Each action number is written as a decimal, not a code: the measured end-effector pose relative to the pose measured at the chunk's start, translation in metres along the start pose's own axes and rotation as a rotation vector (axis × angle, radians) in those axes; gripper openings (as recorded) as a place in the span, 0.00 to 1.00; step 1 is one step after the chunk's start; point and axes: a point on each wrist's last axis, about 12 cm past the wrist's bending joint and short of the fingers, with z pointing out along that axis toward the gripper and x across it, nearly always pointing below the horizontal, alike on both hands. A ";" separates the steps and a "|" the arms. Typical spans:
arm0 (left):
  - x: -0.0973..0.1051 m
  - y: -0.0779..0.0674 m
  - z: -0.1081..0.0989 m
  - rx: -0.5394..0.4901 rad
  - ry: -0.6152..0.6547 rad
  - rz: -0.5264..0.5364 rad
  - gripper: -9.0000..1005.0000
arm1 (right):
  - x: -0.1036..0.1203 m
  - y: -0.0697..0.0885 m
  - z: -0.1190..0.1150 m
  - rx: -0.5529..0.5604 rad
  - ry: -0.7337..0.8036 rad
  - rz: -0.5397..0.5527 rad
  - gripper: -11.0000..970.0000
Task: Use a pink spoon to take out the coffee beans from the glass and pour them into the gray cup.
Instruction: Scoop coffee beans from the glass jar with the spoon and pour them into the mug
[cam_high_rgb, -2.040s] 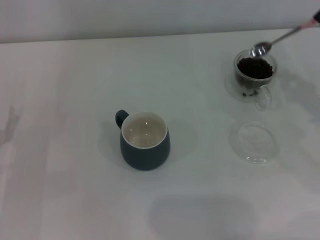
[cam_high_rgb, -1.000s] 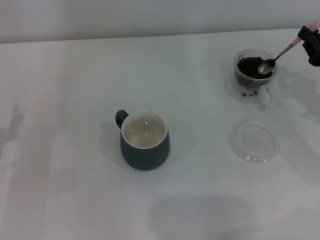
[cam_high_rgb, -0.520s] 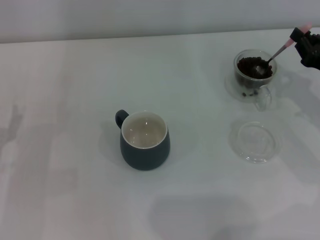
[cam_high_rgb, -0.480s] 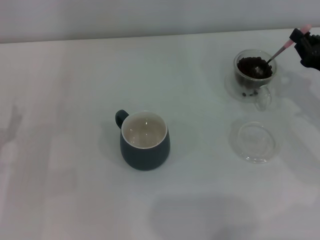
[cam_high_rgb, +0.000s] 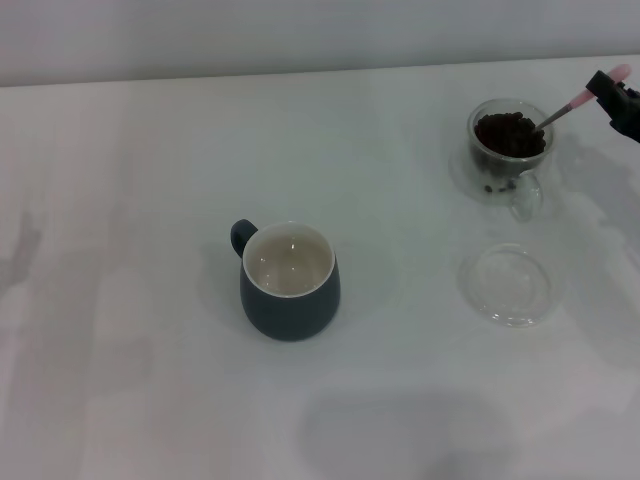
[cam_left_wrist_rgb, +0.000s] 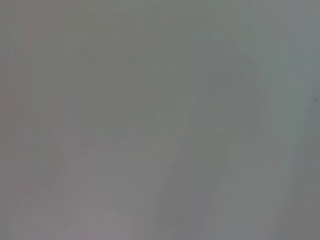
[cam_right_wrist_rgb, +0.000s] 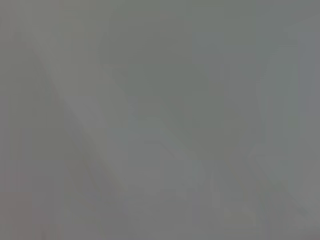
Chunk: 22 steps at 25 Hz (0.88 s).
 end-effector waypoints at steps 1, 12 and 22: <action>0.000 0.000 0.000 0.000 0.000 0.000 0.89 | 0.000 0.000 0.000 0.003 0.001 0.016 0.16; 0.000 0.001 -0.002 -0.001 -0.004 0.003 0.89 | 0.000 -0.003 0.000 0.025 0.000 0.223 0.16; 0.000 0.001 -0.002 -0.002 -0.004 0.004 0.89 | 0.003 -0.006 0.002 0.066 0.013 0.372 0.16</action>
